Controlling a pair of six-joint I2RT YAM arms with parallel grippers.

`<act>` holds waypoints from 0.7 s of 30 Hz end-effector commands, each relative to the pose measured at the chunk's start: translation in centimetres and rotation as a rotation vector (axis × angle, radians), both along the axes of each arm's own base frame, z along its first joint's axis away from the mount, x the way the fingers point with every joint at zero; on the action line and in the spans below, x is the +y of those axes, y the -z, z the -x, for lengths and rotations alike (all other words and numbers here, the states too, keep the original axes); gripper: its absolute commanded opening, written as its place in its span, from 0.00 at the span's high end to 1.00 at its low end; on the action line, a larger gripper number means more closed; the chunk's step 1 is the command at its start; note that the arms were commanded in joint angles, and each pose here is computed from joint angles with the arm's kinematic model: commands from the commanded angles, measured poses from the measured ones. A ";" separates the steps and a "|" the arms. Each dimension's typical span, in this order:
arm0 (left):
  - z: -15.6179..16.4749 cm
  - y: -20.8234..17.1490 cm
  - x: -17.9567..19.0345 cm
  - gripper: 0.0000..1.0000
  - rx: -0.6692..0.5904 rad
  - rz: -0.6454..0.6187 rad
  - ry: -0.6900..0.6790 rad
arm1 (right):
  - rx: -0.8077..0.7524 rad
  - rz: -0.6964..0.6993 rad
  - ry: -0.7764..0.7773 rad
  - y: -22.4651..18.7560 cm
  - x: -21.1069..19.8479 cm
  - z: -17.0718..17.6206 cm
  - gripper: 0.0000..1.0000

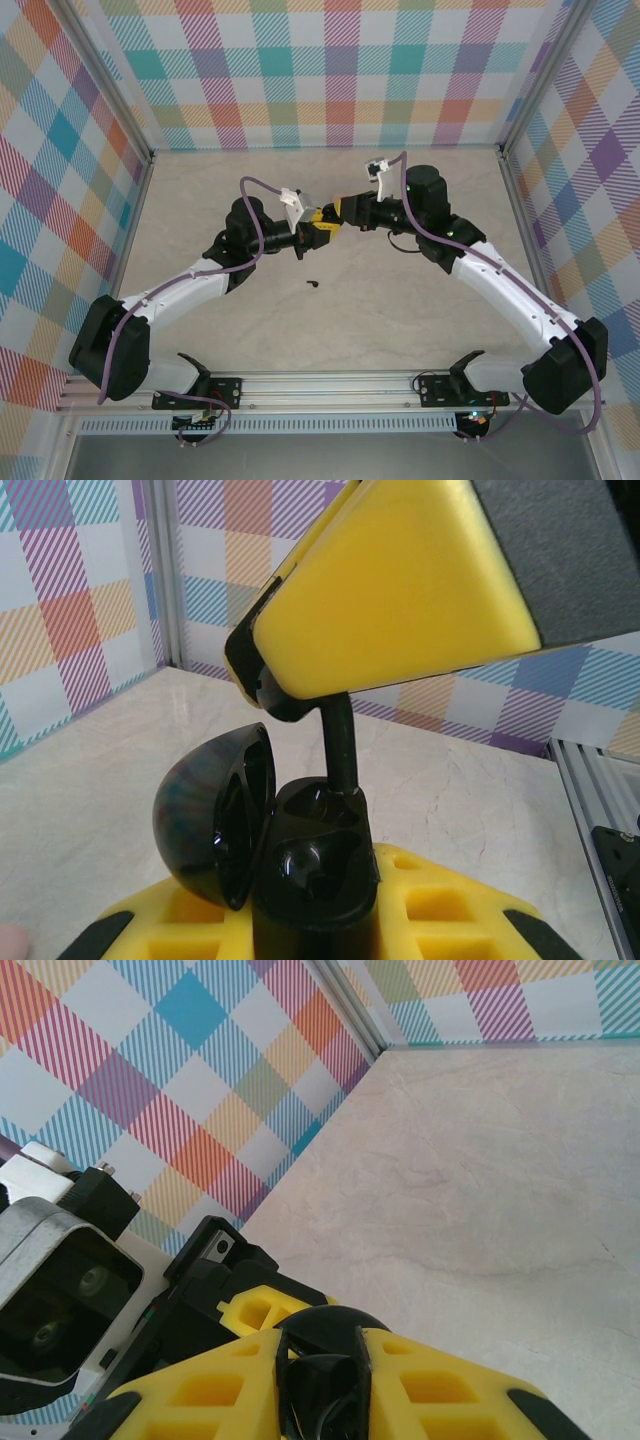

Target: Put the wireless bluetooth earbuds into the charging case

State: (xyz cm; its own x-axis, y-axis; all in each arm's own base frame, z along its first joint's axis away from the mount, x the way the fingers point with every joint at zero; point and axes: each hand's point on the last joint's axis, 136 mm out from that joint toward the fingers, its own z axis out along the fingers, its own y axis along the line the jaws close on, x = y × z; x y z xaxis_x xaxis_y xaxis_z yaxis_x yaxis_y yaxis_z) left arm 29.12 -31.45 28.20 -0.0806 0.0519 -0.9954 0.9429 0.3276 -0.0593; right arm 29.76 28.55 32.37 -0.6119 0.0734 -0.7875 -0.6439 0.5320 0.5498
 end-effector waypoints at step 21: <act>1.0 -2.0 -0.2 0.87 -0.044 0.049 0.026 | 0.007 0.008 -0.034 1.0 0.8 0.3 0.74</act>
State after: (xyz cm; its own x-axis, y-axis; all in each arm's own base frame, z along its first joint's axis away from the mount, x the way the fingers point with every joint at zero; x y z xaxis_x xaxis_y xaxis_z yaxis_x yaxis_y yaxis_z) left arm 29.12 -31.45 28.18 -0.0881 0.0499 -0.9949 0.9423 0.3280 -0.0669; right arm 29.90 28.69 32.02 -0.6176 0.0692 -0.7834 -0.6401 0.5345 0.5518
